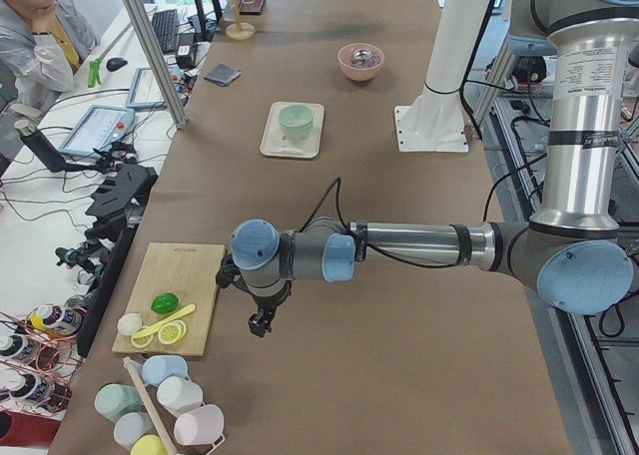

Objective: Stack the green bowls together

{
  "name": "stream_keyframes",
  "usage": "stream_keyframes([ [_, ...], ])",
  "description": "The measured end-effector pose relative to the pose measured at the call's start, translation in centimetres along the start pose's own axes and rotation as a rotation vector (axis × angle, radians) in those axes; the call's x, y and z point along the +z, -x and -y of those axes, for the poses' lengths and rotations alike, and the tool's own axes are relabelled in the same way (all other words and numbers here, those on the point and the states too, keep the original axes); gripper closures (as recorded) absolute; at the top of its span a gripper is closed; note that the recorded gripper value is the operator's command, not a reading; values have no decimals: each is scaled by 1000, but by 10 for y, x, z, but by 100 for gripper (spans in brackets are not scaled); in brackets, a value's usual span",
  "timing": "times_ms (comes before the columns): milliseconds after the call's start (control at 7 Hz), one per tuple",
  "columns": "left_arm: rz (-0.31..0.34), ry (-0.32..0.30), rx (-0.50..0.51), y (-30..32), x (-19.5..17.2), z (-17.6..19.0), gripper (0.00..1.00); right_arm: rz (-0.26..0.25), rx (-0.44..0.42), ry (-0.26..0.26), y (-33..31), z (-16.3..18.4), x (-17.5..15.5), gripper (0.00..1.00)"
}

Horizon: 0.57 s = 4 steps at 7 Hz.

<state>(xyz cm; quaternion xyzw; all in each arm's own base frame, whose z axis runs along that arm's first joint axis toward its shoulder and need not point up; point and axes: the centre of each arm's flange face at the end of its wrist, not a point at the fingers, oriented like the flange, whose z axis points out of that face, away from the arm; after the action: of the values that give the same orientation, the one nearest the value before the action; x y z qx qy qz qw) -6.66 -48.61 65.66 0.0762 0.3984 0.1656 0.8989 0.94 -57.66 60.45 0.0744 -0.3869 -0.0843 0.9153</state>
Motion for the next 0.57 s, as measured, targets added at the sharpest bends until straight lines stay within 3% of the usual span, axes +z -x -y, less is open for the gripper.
stream_keyframes([
  [571,-140,-49,-132,-2,3,-16,1,-4,2,0,-6,-16,5,0],
])
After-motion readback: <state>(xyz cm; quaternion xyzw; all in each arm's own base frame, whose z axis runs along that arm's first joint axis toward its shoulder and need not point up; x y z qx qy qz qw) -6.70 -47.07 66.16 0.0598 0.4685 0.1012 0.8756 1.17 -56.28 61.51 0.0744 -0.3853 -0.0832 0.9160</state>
